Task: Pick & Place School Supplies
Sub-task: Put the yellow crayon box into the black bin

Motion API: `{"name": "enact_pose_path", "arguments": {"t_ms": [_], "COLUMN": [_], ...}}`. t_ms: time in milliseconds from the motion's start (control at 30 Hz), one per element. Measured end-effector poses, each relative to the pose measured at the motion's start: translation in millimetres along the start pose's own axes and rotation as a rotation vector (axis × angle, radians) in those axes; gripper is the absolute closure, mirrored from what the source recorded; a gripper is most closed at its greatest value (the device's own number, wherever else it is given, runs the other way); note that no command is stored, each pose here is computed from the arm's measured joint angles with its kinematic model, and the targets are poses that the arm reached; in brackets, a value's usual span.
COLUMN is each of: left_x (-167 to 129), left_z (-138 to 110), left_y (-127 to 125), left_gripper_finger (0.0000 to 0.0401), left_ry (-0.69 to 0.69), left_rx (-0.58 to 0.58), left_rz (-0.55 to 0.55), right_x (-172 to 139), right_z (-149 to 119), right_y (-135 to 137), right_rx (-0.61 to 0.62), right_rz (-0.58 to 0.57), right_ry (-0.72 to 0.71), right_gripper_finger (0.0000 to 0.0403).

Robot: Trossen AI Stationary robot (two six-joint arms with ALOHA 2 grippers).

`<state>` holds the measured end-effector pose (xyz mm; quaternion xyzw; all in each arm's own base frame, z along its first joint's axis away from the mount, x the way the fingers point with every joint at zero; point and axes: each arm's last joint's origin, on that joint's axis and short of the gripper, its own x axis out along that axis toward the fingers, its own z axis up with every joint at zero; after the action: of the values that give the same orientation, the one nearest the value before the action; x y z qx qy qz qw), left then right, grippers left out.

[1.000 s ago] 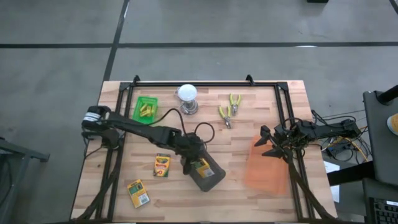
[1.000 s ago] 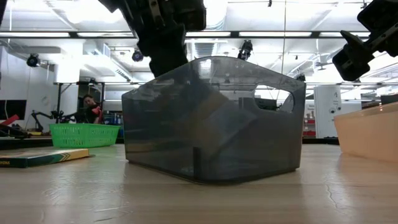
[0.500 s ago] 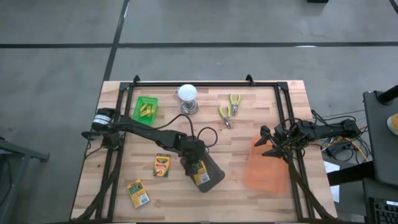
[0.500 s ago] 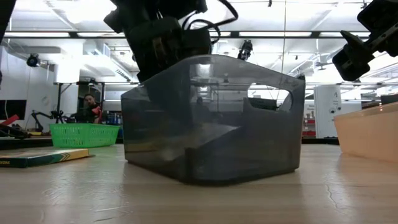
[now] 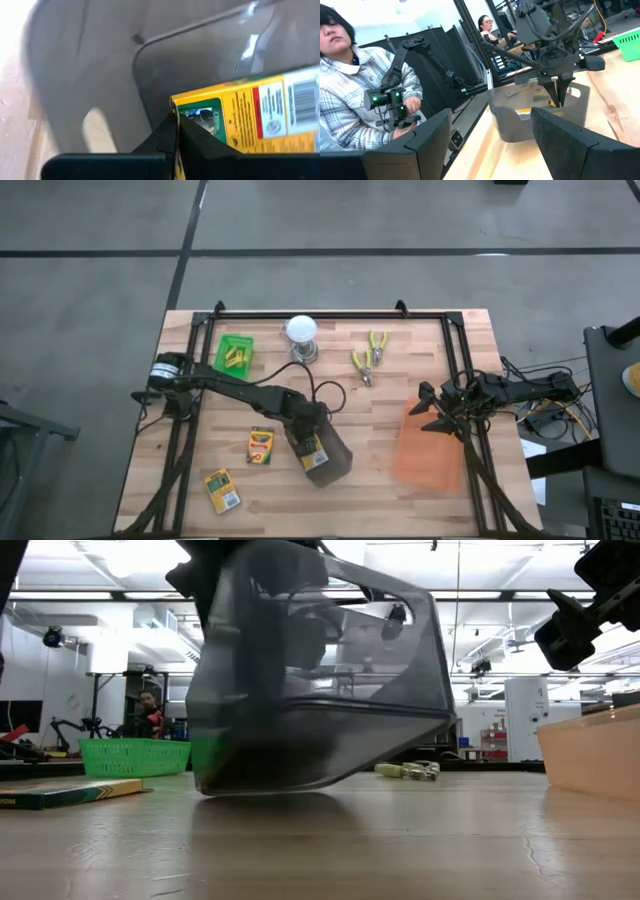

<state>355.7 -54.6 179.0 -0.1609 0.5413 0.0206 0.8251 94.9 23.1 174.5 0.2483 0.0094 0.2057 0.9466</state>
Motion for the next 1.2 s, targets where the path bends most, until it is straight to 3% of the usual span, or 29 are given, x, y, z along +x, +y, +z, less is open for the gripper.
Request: {"name": "enact_pose_path", "arguments": {"t_ms": [1200], "left_x": [-5.3], "left_z": [8.0], "left_y": [-4.5], "left_gripper_finger": [0.0361], "left_ry": [-0.028], "left_rx": [0.007], "left_rz": [-0.025], "right_x": [0.0], "right_z": [0.0], "right_y": [0.1], "right_rx": [0.0], "right_rz": [0.0], "right_ry": [-0.001], "right_gripper_finger": [0.014]}}
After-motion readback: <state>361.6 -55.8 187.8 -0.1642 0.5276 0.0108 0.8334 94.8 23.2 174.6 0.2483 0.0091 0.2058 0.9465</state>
